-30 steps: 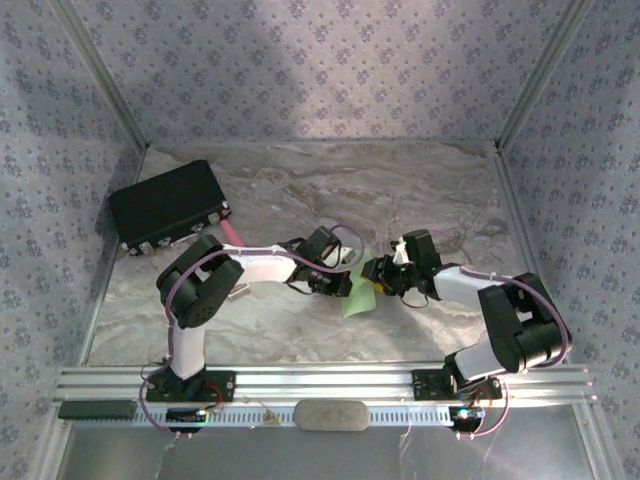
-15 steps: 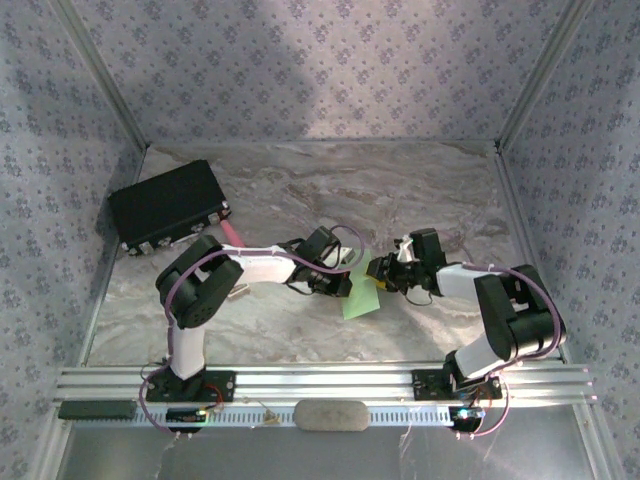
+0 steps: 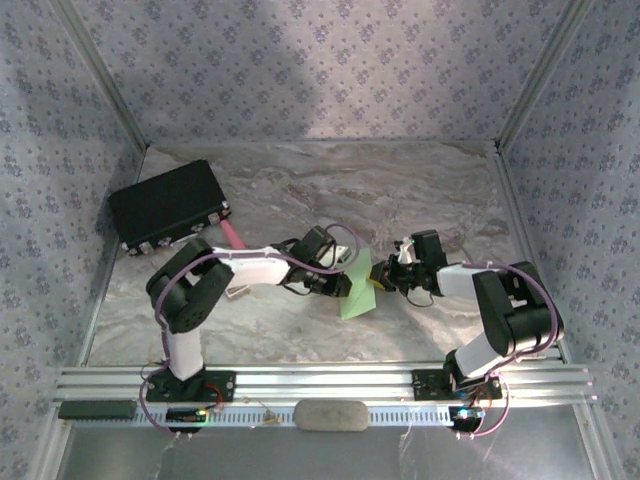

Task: Fold a paper plane with a square sheet of paper (pick it up from the middle)
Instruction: Turn over the paper at the center of the table.

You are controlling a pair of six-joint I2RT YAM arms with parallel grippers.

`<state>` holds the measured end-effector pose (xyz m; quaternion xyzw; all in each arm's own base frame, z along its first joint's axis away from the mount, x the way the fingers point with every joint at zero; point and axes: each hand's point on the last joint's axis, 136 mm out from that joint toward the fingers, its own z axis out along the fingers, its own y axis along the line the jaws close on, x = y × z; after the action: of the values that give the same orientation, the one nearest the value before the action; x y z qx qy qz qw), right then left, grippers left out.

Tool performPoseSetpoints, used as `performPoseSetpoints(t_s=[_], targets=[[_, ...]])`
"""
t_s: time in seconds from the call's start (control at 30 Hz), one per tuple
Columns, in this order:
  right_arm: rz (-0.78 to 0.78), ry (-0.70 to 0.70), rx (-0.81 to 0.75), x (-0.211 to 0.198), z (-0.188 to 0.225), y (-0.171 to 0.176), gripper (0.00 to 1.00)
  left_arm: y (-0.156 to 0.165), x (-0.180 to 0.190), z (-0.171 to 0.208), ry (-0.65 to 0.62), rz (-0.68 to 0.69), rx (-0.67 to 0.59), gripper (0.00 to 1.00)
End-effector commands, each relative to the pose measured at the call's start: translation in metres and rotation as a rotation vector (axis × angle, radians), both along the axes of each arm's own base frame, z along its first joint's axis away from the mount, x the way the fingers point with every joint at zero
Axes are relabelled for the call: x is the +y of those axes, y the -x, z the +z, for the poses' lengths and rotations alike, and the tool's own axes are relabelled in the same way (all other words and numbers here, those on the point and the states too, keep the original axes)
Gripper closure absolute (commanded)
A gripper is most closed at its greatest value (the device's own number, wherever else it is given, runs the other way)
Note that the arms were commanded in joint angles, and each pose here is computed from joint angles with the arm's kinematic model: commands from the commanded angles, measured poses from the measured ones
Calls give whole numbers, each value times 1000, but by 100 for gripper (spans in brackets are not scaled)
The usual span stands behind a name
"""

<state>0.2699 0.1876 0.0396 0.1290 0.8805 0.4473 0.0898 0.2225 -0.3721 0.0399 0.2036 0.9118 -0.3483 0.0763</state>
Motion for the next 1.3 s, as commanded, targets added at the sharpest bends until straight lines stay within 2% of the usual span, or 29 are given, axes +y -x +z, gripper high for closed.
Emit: performPoseSetpoints(t_s=[0.0, 0.2, 0.4, 0.5, 0.7, 0.83, 0.87, 1.03, 1.27], targets=[[14, 20, -36, -4, 15, 6, 93, -12, -1, 45, 83, 21, -108, 75], [19, 222, -112, -20, 45, 15, 93, -26, 28, 88, 68, 129, -288, 69], [25, 605, -233, -48, 86, 23, 94, -33, 80, 115, 15, 296, -453, 60], [31, 762, -265, -61, 101, 26, 94, -35, 106, 130, 8, 381, -536, 50], [-15, 1083, -337, -83, 128, 21, 95, -37, 139, 153, 7, 471, -669, 23], [-48, 1315, -343, -95, 137, 15, 95, -37, 158, 156, -5, 526, -686, 2], [-42, 1365, -332, -96, 136, 13, 96, -38, 164, 155, -10, 547, -678, 0], [28, 1469, -289, -75, 113, 4, 98, -37, 182, 147, 1, 629, -627, 0], [155, 1368, -226, -10, 62, -8, 97, -34, 225, 143, -33, 775, -593, 0]])
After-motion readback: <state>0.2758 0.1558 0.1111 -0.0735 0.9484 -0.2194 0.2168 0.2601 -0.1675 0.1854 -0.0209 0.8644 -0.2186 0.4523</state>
